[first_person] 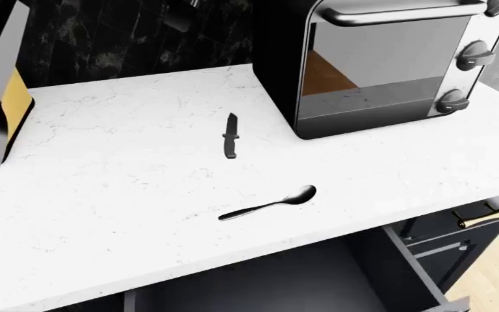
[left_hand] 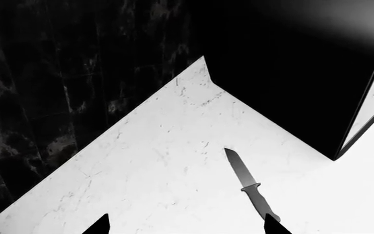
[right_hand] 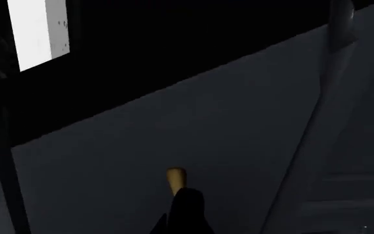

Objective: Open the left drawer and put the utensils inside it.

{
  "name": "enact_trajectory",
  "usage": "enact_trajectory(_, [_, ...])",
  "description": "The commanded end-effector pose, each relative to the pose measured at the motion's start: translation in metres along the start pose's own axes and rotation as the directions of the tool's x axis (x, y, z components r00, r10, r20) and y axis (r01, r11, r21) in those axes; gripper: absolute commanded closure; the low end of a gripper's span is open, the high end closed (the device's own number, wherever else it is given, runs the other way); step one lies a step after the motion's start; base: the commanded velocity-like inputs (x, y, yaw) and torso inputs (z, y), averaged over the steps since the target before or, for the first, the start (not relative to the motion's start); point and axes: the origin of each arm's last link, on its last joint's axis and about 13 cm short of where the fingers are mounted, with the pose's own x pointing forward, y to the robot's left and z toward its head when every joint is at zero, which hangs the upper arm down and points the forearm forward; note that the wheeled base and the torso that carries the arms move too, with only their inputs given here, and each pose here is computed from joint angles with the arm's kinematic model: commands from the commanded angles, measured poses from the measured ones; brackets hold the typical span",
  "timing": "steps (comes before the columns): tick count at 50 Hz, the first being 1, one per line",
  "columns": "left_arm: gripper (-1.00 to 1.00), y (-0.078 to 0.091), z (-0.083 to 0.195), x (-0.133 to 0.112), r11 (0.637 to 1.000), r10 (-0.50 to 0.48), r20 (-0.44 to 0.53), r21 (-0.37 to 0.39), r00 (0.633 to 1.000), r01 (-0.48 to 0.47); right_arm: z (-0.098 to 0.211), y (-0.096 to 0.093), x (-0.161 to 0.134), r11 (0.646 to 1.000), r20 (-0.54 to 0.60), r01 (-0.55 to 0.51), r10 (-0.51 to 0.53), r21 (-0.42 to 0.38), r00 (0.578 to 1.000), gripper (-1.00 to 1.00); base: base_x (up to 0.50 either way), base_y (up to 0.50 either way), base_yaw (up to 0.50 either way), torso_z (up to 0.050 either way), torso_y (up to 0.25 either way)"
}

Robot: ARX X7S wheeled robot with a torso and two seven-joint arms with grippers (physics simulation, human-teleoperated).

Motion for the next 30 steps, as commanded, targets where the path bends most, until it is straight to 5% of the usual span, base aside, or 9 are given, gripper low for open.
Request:
enact_trajectory(1, [-1.00,-0.001,0.001,-0.001,1.000,0.000,0.002,0.002,1.000,0.000,-0.017,0.007,-0.069,0.996,0.091,-0.090,0.089,0.007,0.992,1.00,0.00,0.00,0.00,0.000,0.000])
enact_trajectory(29, [-1.00,-0.002,0.000,0.002,1.000,-0.006,0.001,0.000,1.000,0.006,-0.047,0.001,-0.098,0.975,0.076,-0.222,0.224,-0.031,0.972,1.00,0.00,0.00,0.00,0.001,0.001])
enact_trajectory(30, [-1.00,-0.002,-0.001,0.002,1.000,-0.004,0.000,0.000,1.000,0.004,-0.046,0.001,-0.100,0.966,0.120,-0.254,0.259,-0.055,0.958,-1.00,0.00,0.00,0.00,0.000,0.000])
